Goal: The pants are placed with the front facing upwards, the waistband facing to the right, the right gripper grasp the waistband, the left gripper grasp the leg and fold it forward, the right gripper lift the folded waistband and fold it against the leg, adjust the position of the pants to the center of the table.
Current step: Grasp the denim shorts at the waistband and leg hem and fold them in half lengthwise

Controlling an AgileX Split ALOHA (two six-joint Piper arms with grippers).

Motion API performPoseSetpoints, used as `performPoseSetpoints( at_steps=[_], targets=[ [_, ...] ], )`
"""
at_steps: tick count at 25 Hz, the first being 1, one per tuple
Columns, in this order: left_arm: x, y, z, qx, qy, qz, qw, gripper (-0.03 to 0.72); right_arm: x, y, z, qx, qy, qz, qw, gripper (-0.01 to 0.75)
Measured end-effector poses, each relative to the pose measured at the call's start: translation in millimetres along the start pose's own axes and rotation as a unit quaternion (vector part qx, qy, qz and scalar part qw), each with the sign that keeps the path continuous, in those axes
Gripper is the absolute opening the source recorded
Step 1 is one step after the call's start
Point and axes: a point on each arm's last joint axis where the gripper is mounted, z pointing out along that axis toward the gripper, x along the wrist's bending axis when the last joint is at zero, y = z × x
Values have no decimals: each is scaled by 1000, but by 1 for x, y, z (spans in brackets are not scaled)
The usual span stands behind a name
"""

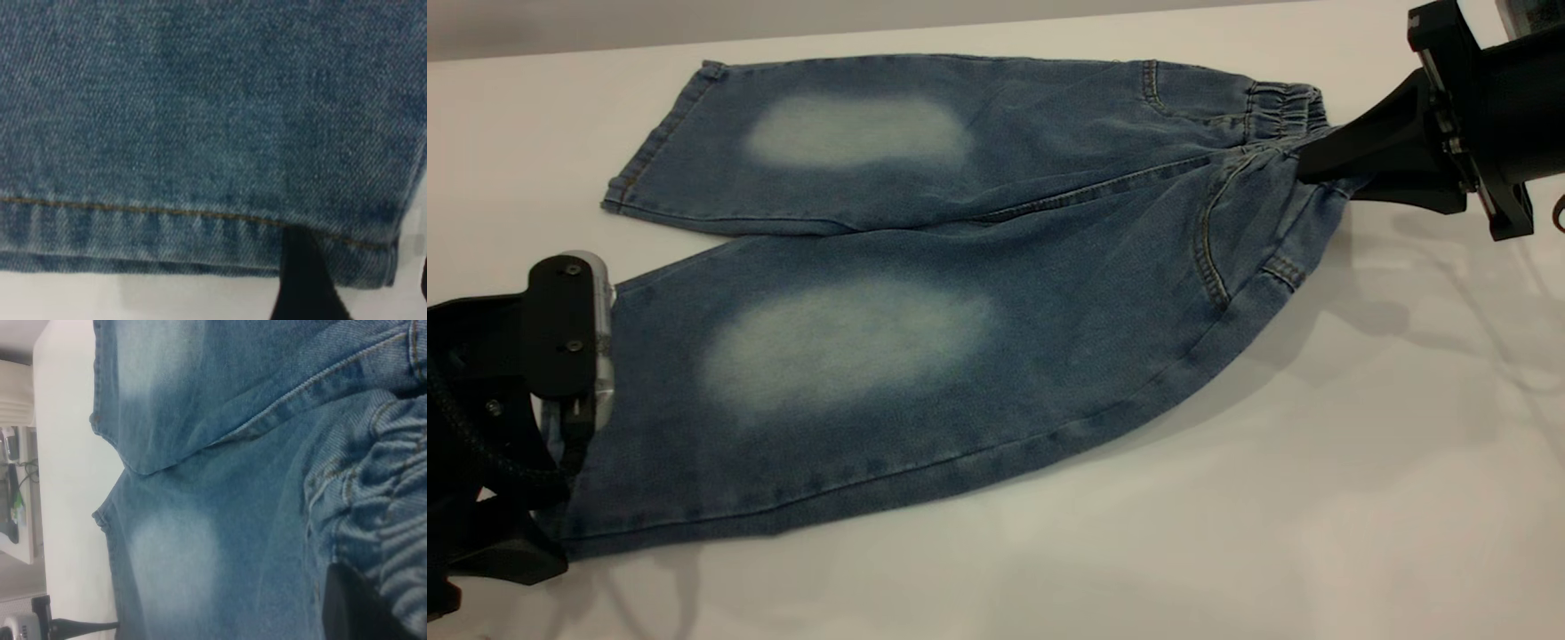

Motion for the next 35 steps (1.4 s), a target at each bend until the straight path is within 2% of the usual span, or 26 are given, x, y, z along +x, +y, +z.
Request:
performPoseSetpoints(
  at_steps=[14,24,35],
  targets=[
    [0,0,0,0,2,11,1000,347,0,0,0,0,0,0,1000,41],
    [-1,0,0,1,-5,16,1000,251,0,0,0,0,3,0,1000,41],
    [-2,-1,0,1,-8,17,1000,263,1,0,0,0,4,0,1000,41]
  ],
)
